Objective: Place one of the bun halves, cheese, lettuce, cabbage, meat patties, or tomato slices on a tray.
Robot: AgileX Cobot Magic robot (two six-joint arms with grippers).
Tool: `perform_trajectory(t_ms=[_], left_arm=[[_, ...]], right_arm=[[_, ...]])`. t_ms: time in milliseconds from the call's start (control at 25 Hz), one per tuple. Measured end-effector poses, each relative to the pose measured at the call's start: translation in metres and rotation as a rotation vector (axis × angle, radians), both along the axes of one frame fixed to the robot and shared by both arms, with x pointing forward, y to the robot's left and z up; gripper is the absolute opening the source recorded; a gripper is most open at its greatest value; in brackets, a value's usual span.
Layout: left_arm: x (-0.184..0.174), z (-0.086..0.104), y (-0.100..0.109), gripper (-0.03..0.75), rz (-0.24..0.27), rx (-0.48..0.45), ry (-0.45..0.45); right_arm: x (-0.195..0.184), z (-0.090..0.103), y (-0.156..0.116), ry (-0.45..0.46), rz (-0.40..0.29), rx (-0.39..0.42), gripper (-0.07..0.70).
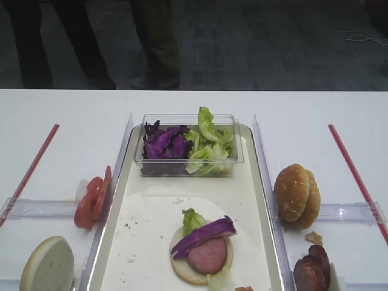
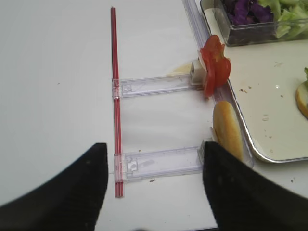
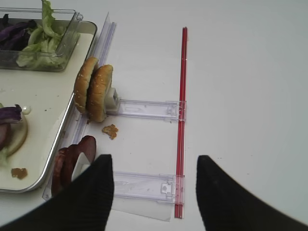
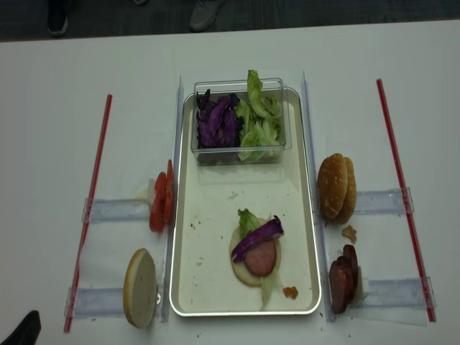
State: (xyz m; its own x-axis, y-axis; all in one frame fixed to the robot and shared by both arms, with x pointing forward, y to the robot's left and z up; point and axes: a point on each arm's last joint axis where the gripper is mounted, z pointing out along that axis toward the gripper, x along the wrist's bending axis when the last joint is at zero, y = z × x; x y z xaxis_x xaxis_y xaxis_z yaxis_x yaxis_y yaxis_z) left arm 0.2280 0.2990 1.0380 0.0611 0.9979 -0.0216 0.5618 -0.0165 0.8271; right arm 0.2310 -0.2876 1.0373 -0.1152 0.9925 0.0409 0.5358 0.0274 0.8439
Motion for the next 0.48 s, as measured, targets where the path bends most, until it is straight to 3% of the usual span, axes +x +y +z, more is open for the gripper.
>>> perform_trajectory(t_ms=[480], left_arm=[[0.0, 0.0, 0.0, 0.41, 0.0, 0.0, 0.0]], right_arm=[[0.0, 0.0, 0.0, 0.0, -0.001, 0.002, 0.434]])
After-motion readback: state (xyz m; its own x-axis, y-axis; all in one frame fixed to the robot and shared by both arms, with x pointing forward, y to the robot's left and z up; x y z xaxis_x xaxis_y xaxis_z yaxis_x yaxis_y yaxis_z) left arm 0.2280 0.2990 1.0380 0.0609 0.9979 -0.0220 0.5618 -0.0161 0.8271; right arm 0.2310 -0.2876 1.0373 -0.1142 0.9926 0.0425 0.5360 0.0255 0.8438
